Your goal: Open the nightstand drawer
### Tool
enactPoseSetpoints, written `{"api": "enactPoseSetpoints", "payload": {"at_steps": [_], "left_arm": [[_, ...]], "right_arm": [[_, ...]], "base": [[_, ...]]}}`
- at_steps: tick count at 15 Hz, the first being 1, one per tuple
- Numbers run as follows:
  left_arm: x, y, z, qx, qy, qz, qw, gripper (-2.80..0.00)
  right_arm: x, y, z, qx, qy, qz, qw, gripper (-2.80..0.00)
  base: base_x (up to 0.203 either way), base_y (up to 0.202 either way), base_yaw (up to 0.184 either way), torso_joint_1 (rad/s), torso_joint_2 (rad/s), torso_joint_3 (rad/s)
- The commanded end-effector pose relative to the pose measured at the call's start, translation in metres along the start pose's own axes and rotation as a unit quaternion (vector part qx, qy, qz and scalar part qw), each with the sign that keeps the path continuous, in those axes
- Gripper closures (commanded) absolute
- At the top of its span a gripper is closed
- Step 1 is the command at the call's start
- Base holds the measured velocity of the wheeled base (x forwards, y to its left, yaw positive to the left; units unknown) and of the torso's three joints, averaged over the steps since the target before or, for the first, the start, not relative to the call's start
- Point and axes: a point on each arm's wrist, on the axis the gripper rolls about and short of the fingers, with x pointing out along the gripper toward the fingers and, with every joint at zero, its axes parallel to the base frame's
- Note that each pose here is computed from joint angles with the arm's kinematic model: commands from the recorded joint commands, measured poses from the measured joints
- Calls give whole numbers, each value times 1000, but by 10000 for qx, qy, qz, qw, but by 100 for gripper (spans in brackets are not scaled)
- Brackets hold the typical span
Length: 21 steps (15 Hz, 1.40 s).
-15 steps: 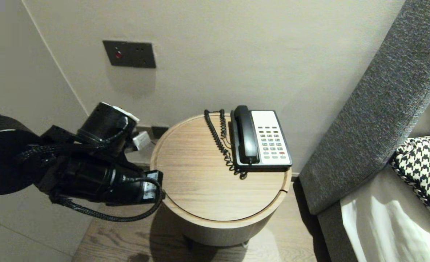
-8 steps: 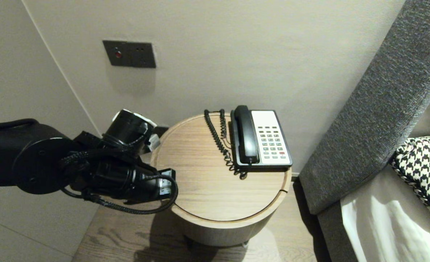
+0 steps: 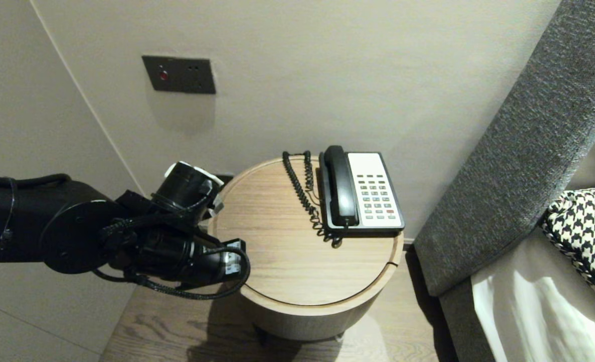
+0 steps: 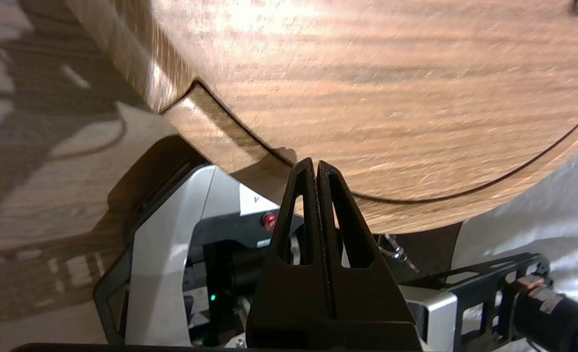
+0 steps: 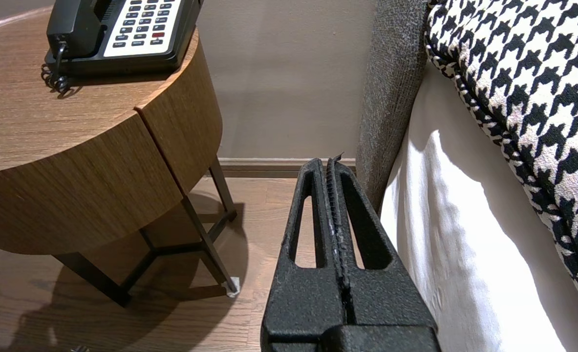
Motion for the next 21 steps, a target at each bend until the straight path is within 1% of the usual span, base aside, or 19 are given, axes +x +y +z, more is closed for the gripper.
{"api": "enactPoseSetpoints", "payload": {"at_steps": [1,6,8,11,15,17,19,21], "left_arm": [[0,1,-3,-20,59,19,10000,0],[5,-1,-17,99,240,13,9997,0],[5,-3,-22,159,260,-12,9995,0],[2,-1,-26,174,273,-17,9995,0],[-3,0,-42,292,423,-62,9987,0],[-2,2,-54,376,488,-94,9981,0],[-9,-1,-57,448,375,-234,9980,0],[-18,-8,-50,477,122,-414,9979,0]], "right_arm": [[2,-1,-11,-4,199,-8,9998,0],[2,-1,-11,-4,196,-7,9998,0],[2,-1,-11,-4,201,-8,9998,0],[2,-1,-11,-4,193,-10,9998,0],[2,-1,-11,-4,194,-7,9998,0],[2,-1,-11,-5,193,-15,9998,0],[2,-1,-11,-4,195,-7,9998,0],[2,-1,-11,-4,200,-10,9998,0]], "base": [[0,0,0,0,0,0],[0,0,0,0,0,0],[0,0,0,0,0,0],[0,0,0,0,0,0],[0,0,0,0,0,0],[0,0,0,0,0,0],[0,0,0,0,0,0],[0,0,0,0,0,0]]}}
